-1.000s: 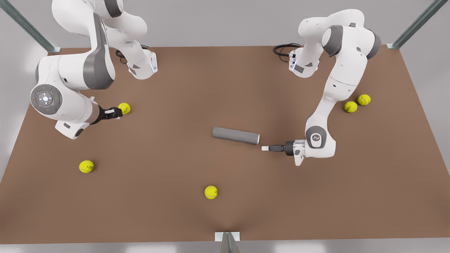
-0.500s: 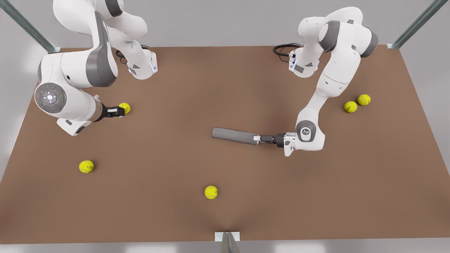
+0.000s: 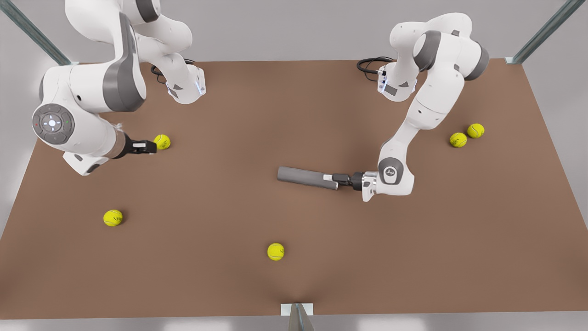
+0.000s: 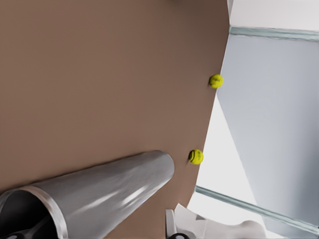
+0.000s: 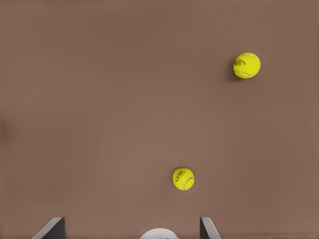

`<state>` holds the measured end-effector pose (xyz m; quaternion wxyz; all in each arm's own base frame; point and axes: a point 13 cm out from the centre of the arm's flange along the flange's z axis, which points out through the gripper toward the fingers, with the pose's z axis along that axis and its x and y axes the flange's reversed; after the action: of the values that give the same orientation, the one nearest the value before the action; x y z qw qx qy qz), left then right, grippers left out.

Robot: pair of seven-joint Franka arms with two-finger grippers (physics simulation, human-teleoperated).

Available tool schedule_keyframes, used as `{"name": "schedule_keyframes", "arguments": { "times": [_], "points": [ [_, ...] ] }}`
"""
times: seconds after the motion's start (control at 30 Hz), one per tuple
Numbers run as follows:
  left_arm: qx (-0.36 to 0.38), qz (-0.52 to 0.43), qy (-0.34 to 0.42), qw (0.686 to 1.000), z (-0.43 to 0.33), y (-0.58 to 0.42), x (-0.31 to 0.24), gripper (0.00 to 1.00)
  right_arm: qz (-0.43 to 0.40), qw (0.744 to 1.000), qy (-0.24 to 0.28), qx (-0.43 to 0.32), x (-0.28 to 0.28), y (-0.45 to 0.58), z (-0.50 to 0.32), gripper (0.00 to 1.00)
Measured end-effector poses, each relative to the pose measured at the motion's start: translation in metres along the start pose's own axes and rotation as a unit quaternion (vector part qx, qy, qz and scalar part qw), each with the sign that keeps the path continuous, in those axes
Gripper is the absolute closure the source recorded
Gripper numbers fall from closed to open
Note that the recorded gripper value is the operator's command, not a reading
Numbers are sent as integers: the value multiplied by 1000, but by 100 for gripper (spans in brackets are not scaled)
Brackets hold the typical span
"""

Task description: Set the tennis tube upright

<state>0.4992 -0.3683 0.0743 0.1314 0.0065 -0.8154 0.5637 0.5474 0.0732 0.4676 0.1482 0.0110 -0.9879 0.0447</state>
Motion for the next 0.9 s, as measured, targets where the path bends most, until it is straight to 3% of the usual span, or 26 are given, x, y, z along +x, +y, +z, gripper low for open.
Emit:
{"name": "schedule_keyframes", "arguments": {
  "times": [0.13, 0.17, 0.2, 0.27, 0.6, 0.9],
  "points": [
    [2, -1, 1, 1000, 4, 5, 1, 0, 0, 1000, 2, 0, 0, 1, 2, 0],
    [3, -1, 1, 1000, 4, 6, 2, 12, 0, 1000, 3, -1, 0, 1, 2, 0],
    [3, 0, 1, 1000, 5, 6, 2, 30, 0, 1000, 3, -1, 0, 1, 2, 0],
    [3, 1, 1, 1000, 5, 6, 2, 44, 0, 1000, 3, -1, 0, 1, 2, 0],
    [6, 17, 3, 1000, -1, -3, 1, 47, -6, 1000, 6, 0, 3, 6, 2, 0],
    [0, 41, 16, 999, -6, -19, 6, 68, -6, 1000, 11, -1, 5, 5, 3, 0]
  ]
}}
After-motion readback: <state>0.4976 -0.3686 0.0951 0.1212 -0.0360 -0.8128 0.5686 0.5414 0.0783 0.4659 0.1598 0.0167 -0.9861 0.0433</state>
